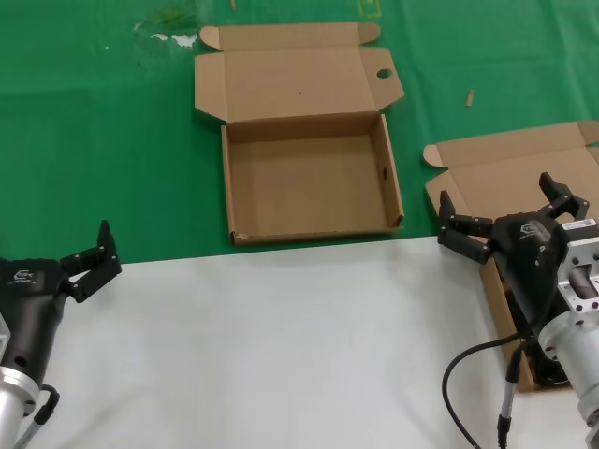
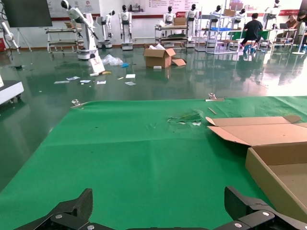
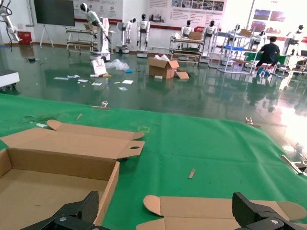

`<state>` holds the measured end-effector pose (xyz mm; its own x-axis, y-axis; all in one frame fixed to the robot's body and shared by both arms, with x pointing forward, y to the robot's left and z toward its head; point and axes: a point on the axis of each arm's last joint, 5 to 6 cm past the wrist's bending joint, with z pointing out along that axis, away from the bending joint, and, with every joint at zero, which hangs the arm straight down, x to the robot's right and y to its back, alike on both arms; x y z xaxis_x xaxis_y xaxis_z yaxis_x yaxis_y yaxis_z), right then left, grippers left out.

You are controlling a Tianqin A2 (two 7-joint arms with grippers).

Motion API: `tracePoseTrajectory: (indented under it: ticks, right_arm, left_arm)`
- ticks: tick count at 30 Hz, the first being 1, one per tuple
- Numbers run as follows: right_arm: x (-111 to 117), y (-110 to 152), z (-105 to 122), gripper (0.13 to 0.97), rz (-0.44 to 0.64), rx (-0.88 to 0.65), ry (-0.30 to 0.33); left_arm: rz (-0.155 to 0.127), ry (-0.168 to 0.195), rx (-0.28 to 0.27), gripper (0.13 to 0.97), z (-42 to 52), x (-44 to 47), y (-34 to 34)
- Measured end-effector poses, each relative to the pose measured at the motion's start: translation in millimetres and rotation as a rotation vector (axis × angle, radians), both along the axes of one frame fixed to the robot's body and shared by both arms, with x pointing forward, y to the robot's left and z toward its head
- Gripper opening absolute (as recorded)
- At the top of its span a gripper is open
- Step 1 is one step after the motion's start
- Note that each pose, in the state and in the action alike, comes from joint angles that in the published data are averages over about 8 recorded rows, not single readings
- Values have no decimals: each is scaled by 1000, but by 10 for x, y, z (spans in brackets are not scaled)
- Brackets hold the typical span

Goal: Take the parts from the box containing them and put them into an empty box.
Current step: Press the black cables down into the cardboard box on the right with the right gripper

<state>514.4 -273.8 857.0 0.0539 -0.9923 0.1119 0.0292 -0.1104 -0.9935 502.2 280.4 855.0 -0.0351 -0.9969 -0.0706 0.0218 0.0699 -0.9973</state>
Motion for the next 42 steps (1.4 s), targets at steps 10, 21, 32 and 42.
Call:
tracePoseTrajectory:
  ticks: [10,21,32,42]
  right_arm:
    - [-8,-136,35,966,-37,-248,-10]
    - [-407,-661,156,966,96,-678,49]
    - [-663,-1395,530,966,297,-1172,129]
    - [-751,-1735,802,966,362,-1337,235]
  left_arm:
    - [0,0,0,966,0,0,0]
    - [0,0,0,966,0,0,0]
    - [0,0,0,966,0,0,0]
    - [0,0,0,966,0,0,0]
